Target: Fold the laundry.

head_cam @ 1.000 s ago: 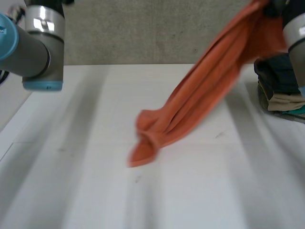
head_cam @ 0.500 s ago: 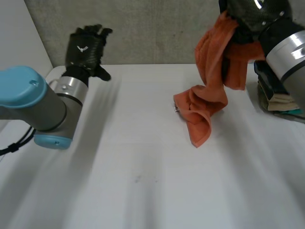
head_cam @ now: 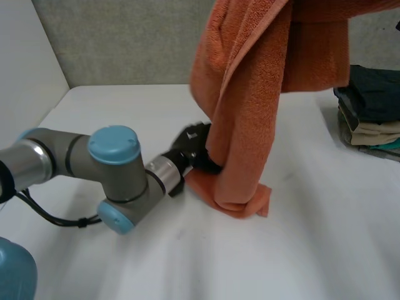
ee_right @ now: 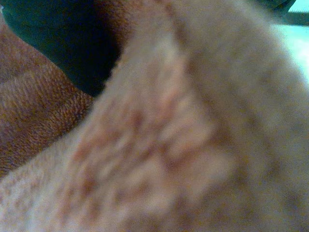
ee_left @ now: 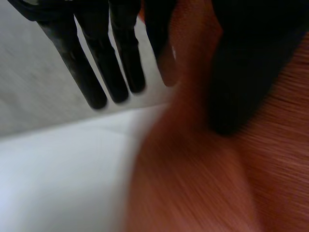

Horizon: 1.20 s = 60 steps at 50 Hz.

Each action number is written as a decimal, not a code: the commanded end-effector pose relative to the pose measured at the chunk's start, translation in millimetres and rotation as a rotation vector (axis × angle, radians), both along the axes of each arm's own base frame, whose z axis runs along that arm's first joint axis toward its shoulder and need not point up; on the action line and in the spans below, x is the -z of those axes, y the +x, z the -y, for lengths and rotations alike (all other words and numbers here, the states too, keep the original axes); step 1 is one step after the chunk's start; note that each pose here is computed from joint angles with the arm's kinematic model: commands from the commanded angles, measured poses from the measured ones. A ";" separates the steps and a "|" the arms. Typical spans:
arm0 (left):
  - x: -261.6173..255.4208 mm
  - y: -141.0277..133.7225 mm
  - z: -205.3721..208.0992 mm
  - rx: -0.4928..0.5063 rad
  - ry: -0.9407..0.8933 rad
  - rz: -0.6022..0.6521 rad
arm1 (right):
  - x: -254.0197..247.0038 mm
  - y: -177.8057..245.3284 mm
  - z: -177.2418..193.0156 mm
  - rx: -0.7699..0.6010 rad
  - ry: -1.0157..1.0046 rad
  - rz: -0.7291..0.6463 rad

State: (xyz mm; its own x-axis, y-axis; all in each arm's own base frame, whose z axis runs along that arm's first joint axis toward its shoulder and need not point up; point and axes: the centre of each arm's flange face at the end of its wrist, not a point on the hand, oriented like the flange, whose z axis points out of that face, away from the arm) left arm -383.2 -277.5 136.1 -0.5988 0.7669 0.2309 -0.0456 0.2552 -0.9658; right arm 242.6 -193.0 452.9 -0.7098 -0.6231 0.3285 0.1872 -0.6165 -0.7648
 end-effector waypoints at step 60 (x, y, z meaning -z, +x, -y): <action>-240.6 104.3 118.5 -0.767 -1.167 -0.043 | 83.1 9.4 202.3 0.699 -0.292 -0.077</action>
State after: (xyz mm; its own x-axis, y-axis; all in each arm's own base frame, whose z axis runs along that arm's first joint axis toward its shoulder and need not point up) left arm -279.2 -406.0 336.5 -0.9343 0.0939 -0.3439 0.2320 -0.5722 -0.7866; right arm 253.7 -394.5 322.1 -0.7853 -0.0972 0.6115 -0.5054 -0.4699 -0.7237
